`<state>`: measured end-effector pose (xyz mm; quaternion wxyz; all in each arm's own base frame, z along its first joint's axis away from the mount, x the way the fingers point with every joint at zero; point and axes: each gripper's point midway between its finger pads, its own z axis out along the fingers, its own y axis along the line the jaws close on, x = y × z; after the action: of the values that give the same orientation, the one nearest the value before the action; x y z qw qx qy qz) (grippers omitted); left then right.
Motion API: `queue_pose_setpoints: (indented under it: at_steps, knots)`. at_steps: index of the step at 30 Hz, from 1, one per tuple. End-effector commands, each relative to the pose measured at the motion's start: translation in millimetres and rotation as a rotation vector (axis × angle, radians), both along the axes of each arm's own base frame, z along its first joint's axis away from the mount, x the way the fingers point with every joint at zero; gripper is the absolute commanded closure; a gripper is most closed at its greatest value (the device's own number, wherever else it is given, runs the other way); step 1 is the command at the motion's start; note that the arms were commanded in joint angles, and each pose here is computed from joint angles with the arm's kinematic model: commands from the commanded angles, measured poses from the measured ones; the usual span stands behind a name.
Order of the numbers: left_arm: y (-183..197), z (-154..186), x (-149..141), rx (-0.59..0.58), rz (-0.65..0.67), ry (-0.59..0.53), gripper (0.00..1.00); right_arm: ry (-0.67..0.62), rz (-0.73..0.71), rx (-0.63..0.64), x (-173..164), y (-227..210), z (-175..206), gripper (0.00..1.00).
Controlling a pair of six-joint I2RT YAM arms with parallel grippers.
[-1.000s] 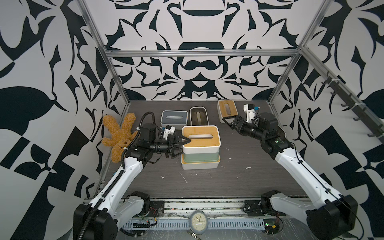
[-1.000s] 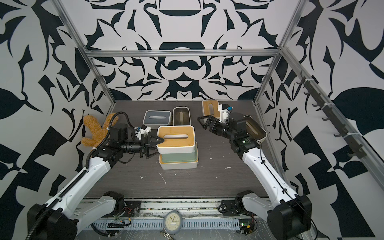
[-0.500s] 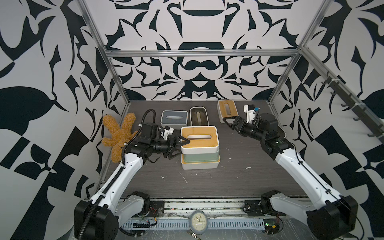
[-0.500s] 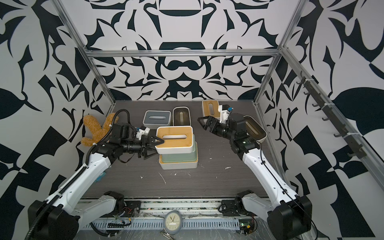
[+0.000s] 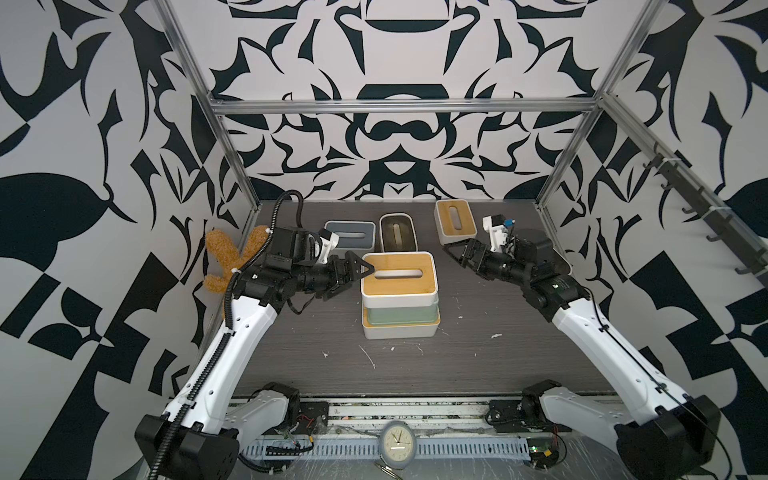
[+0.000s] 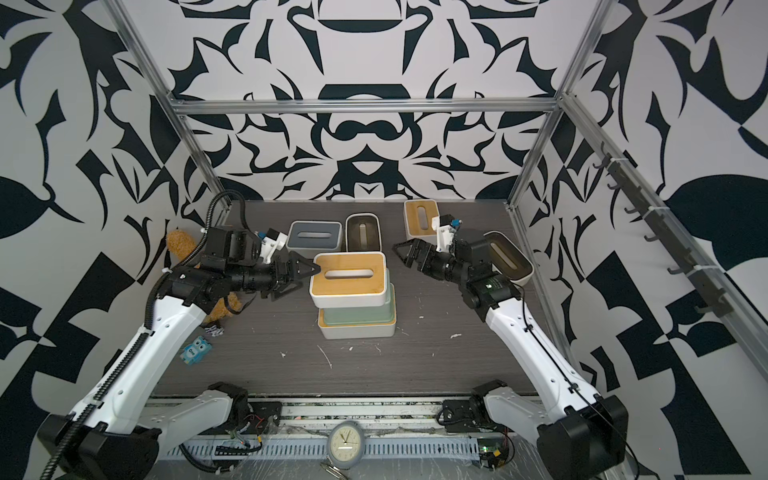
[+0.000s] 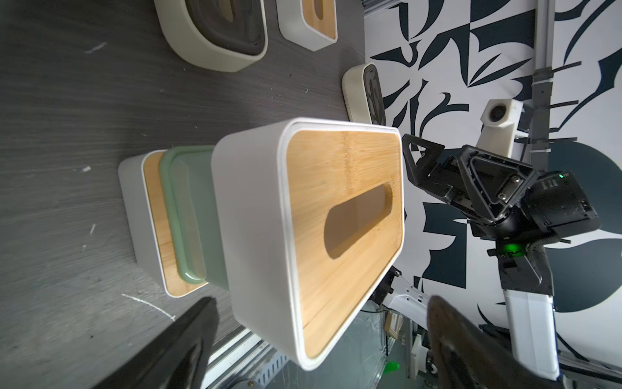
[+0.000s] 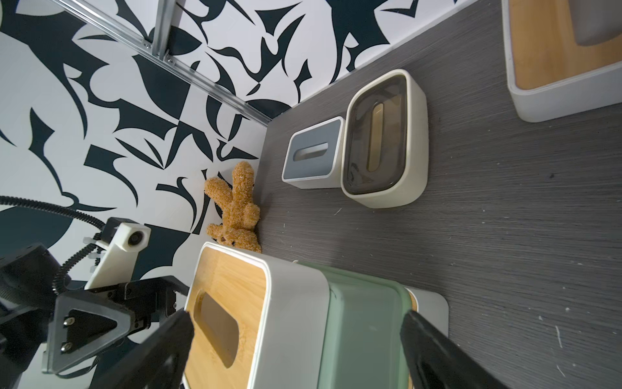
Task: Stack the tissue boxes
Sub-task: Place the tissue box at the tissue box.
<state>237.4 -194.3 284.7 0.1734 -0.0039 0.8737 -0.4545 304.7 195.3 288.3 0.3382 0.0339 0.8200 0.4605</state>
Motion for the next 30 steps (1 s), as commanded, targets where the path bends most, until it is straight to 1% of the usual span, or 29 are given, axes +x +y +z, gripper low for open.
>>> queue_pose_setpoints:
  at_steps: [1, 4, 9, 15, 30]
  knots:
    - [-0.8, -3.4, -6.1, 0.05, -0.057, -0.007, 0.01, -0.054, 0.051, 0.078, -6.4, 11.2, 32.2, 0.0]
    - [-12.0, -0.3, -6.2, 0.056, -0.11, -0.017, 0.01, -0.04, 0.09, 0.135, -8.3, 25.2, 36.6, 0.0]
    - [-18.5, -0.1, -4.2, 0.069, -0.135, -0.015, 0.01, -0.038, 0.119, 0.135, -13.7, 41.6, 35.6, 0.01]
    - [-22.2, 1.0, -2.4, 0.065, -0.149, -0.015, 0.01, -0.01, 0.139, 0.134, -12.7, 52.5, 26.6, 0.0]
    - [-38.0, 4.3, -0.1, 0.05, -0.189, -0.017, 0.01, -0.006, 0.099, 0.095, -9.5, 47.8, 15.1, 0.0]
